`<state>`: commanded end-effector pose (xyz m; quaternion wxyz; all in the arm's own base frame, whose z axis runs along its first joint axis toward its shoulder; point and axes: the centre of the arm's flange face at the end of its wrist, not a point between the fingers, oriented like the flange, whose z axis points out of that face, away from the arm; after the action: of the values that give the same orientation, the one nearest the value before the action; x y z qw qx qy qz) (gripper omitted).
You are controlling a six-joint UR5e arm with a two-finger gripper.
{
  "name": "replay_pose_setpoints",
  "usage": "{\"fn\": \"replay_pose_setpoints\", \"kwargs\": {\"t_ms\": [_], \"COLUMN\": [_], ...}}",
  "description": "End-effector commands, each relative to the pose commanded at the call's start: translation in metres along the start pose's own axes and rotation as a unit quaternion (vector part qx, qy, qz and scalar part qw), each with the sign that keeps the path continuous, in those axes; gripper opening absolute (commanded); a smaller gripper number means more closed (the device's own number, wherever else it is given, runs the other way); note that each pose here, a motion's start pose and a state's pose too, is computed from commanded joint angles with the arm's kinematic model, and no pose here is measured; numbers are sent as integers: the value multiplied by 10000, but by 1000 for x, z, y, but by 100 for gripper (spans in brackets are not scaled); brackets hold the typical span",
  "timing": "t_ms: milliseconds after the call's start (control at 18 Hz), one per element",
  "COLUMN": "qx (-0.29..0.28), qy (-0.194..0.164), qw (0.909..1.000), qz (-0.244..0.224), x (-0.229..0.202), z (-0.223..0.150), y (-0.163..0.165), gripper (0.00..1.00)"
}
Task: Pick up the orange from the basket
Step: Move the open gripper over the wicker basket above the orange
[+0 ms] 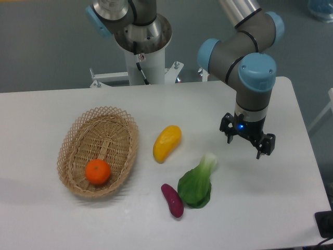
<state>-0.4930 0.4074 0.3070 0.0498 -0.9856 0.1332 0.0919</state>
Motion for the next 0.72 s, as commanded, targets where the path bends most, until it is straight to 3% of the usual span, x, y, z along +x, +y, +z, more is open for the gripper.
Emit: {"fn": "replay_pose_setpoints", "kwargs": {"t_ms": [389,722], "qx": [22,51], "qy": [-1,198], "qw": [10000,9995], "qz": [-32,-229], "x": [4,33], "z": [-3,-1], "y": [-8,-52], "gripper": [100,100]}}
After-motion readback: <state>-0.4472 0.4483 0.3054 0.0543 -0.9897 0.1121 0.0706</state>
